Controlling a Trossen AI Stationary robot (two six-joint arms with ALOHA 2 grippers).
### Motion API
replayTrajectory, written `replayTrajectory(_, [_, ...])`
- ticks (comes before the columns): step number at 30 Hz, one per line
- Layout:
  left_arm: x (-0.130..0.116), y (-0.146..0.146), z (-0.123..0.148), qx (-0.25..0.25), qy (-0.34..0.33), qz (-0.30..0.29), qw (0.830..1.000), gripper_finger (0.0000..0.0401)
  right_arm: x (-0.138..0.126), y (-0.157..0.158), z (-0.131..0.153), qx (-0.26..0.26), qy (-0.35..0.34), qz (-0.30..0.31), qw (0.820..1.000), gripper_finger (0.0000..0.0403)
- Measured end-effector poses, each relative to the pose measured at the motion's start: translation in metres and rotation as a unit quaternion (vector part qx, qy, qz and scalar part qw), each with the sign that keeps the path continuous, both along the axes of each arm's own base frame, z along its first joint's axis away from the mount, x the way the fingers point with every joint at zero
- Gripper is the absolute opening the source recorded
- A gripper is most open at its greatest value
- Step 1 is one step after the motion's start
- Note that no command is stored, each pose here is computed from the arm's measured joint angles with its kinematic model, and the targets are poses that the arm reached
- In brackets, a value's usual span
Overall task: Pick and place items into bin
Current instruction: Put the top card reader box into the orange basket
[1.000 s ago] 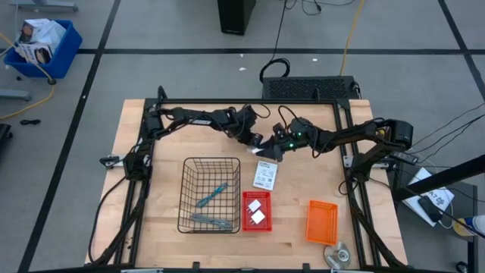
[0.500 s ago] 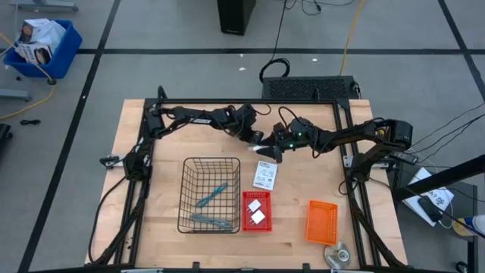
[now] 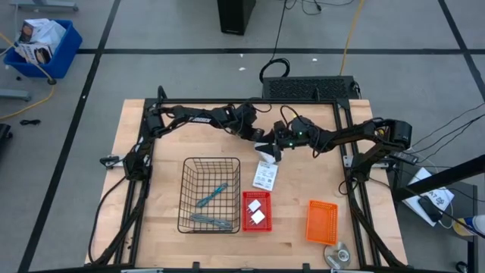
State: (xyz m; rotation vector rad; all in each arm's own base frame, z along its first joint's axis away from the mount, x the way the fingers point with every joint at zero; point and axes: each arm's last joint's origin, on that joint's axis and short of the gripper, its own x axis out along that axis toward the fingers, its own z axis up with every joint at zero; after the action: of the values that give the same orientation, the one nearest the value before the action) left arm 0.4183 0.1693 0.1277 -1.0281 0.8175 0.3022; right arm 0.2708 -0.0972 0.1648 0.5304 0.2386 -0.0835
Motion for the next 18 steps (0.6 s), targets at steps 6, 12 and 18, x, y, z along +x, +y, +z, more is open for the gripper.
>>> replayTrajectory(6, [0.0,0.0,0.001,0.009,-0.008,-0.026,1.0,0.0005,0.0,0.005,-0.002,0.119,0.013,0.039,0.992,0.0222])
replayTrajectory(12, [0.001,-0.001,0.005,0.01,-0.015,-0.029,0.999,0.0022,-0.003,0.012,-0.013,0.159,0.073,0.059,0.983,0.0213])
replayTrajectory(18, [0.001,-0.001,0.005,0.017,-0.015,-0.028,0.999,0.002,-0.006,0.017,-0.017,0.217,0.105,0.079,0.967,0.0218])
